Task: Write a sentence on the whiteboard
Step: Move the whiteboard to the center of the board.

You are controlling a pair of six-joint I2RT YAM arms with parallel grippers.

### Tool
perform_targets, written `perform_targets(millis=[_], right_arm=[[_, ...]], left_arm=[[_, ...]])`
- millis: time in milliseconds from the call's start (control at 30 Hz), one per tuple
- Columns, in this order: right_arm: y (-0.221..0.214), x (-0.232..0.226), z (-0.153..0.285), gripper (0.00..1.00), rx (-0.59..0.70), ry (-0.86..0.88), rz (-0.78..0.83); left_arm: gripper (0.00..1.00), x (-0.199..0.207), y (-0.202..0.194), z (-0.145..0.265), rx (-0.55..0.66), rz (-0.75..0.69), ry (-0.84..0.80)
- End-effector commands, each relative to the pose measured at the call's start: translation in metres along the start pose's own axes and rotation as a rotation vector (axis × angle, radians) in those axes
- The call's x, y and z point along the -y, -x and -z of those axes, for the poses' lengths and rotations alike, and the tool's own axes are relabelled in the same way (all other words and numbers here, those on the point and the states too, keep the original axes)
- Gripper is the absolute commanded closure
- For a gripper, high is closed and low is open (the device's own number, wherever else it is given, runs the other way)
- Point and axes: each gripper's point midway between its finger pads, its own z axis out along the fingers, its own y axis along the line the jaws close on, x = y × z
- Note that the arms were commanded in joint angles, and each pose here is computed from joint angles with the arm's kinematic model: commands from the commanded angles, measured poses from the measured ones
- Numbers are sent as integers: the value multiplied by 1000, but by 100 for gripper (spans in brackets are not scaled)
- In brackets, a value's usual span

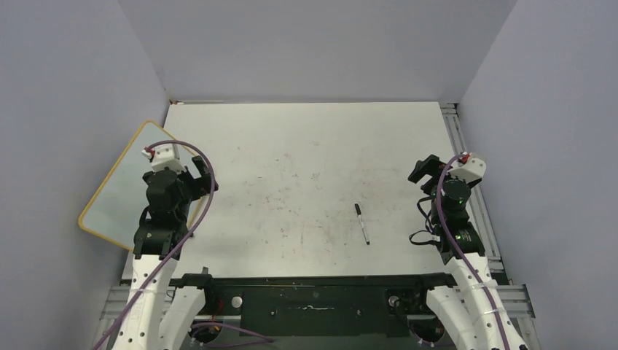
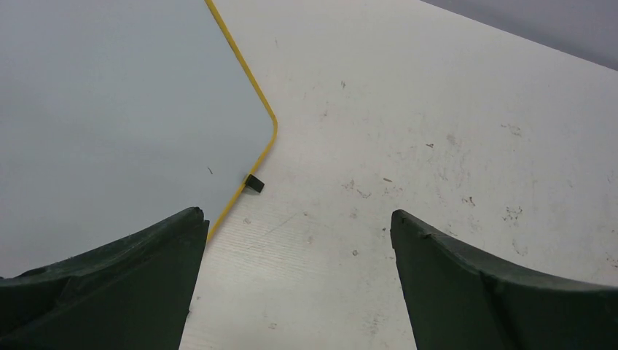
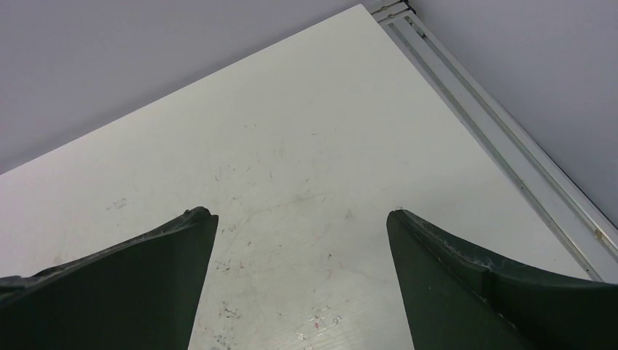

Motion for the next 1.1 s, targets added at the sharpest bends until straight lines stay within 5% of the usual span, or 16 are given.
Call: perform_targets(millis=[0, 300, 700, 1000, 1067], right_arm=[[23, -2, 2, 10, 55, -12, -27], [24, -4, 2, 10, 57, -2, -33], [21, -18, 2, 10, 45, 70, -56], [22, -28, -1, 10, 44, 120, -61], [20, -29, -3, 10, 40, 123, -59]], left_arm=[[4, -4, 18, 0, 26, 58, 53], [4, -8, -23, -15, -137, 141, 124], [4, -14, -97, -64, -160, 212, 358], [1, -14, -111, -100, -152, 316, 451], [7, -14, -115, -107, -146, 339, 477]])
